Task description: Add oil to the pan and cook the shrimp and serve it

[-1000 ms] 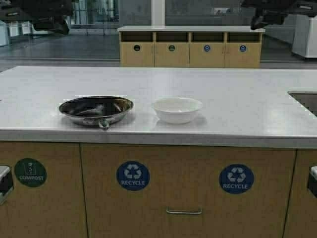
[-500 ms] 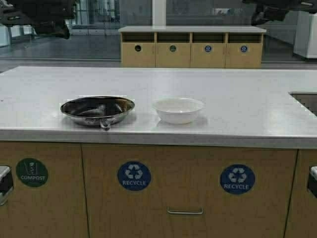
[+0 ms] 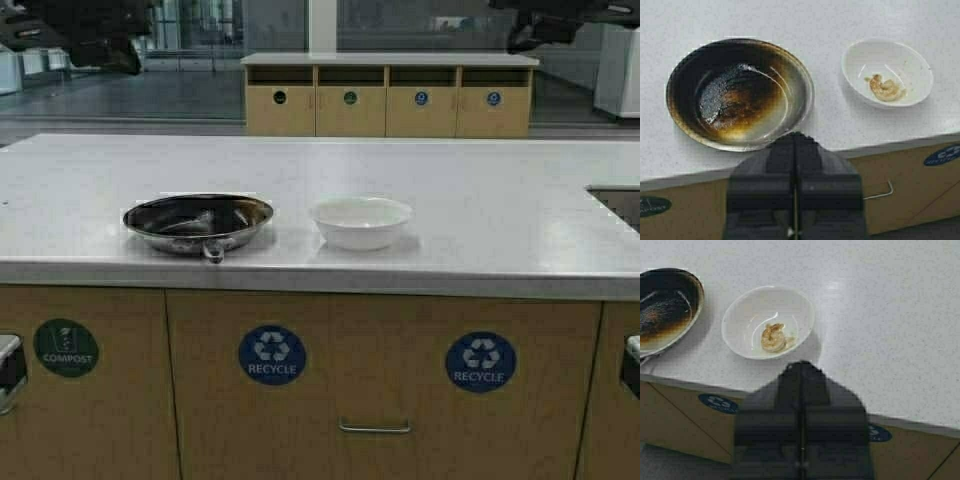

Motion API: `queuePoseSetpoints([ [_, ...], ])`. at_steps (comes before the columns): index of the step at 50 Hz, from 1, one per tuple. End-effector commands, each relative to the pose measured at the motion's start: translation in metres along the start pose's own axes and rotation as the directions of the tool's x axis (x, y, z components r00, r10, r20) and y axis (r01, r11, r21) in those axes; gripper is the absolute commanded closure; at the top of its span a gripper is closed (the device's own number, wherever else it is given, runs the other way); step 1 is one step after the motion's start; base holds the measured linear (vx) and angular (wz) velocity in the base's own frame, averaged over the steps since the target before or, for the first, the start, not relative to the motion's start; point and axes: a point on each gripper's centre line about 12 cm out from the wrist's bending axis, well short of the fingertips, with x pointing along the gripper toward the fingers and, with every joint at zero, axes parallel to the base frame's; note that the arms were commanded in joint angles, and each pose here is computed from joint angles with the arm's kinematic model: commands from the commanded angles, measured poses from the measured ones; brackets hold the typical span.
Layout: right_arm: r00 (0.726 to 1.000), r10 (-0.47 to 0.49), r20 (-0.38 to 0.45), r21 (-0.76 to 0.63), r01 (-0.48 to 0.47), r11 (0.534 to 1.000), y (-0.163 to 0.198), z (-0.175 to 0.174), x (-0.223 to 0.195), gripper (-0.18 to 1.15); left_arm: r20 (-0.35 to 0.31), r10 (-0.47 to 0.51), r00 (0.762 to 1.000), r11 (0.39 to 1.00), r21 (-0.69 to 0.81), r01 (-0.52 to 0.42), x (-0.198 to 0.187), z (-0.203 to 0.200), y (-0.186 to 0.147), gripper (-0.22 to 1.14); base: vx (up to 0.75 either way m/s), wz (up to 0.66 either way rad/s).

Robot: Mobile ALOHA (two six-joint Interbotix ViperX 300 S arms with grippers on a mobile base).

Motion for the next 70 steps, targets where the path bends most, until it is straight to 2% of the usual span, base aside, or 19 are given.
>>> queuePoseSetpoints([
  [1,0.999,0.004,0.032,0.000,-0.004,1.000,0.0017,0.0098,-0.0023,0.92,0.037,-0.004,0.999,1.000,0.001,0.004,-0.0014,0.0122,-0.0012,0.87,0.00,0.00],
  [70,1.000,0.003,0.021,0.001,-0.003,1.000,0.0012,0.0065,-0.0009,0.92,0.045,-0.006,0.999,1.000,-0.001,0.006,-0.0026,0.0143,-0.0019,0.87,0.00,0.00],
])
